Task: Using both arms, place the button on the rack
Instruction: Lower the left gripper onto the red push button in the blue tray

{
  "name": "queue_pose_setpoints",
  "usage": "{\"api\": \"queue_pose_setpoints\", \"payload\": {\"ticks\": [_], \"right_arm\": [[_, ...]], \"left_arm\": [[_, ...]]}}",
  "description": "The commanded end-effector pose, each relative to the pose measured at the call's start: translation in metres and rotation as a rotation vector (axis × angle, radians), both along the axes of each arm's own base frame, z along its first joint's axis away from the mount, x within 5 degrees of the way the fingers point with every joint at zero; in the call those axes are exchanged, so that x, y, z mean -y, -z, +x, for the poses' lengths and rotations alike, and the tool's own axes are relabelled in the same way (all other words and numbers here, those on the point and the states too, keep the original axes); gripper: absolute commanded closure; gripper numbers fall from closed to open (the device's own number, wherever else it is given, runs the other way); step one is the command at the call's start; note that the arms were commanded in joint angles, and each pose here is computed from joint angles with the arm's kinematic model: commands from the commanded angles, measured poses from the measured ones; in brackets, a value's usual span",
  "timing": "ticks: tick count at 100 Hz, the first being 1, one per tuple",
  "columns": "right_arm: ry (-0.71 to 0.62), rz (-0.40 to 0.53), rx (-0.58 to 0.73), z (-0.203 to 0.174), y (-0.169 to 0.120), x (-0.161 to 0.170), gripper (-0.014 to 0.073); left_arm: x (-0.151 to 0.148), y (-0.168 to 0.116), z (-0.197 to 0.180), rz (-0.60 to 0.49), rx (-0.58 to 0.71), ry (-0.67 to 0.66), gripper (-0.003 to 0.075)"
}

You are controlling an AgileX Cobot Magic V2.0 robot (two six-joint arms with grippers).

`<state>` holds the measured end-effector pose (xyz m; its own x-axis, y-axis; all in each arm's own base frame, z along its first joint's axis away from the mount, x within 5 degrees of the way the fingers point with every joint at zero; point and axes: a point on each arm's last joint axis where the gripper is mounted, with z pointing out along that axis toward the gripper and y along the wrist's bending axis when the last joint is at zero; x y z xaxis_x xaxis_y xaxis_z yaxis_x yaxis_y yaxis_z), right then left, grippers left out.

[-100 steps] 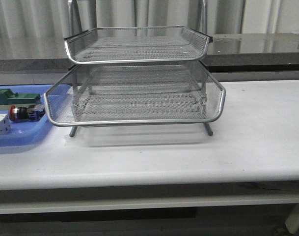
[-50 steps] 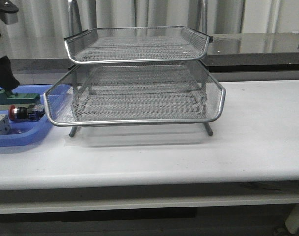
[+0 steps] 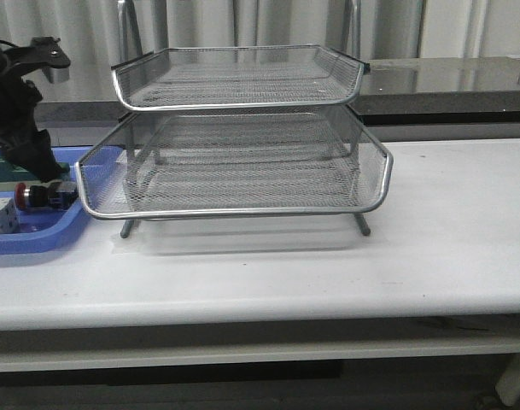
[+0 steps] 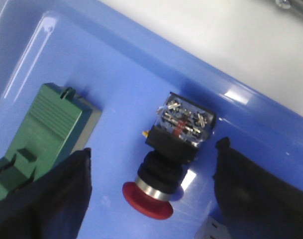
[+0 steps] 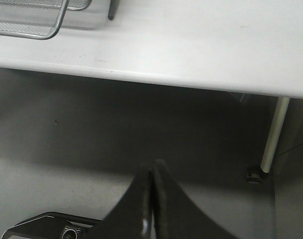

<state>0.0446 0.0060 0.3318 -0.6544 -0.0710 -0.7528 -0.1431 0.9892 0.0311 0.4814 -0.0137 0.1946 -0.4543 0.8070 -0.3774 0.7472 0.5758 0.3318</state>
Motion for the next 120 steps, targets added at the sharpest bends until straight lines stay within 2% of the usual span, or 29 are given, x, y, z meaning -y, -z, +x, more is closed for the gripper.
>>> {"api": "queue_pose_setpoints", "payload": {"ticks": [1, 47, 100, 110, 120], "right_arm": [[0.000, 0.002, 0.069, 0.003, -0.010, 0.000, 0.0666], [0.001, 0.002, 0.066, 0.003, -0.010, 0.000, 0.0666], [0.001, 0.001, 0.062, 0.003, -0.010, 0.000, 0.0666], [0.001, 0.001, 0.062, 0.003, -0.010, 0.000, 0.0666], [0.001, 0.001, 0.062, 0.003, -0.010, 0.000, 0.0666]], "left_arm": [[0.008, -0.033, 0.007, 0.013, 0.114, 0.021, 0.0216], [0.009, -0.002, 0.017, 0.081, 0.042, 0.059, 0.0216], [0.007, 0.022, 0.021, 0.096, 0.007, 0.063, 0.0218], [0.007, 0.023, 0.022, 0.098, 0.009, 0.063, 0.0255], [0.007, 0.023, 0.022, 0.100, 0.009, 0.063, 0.0358]]}}
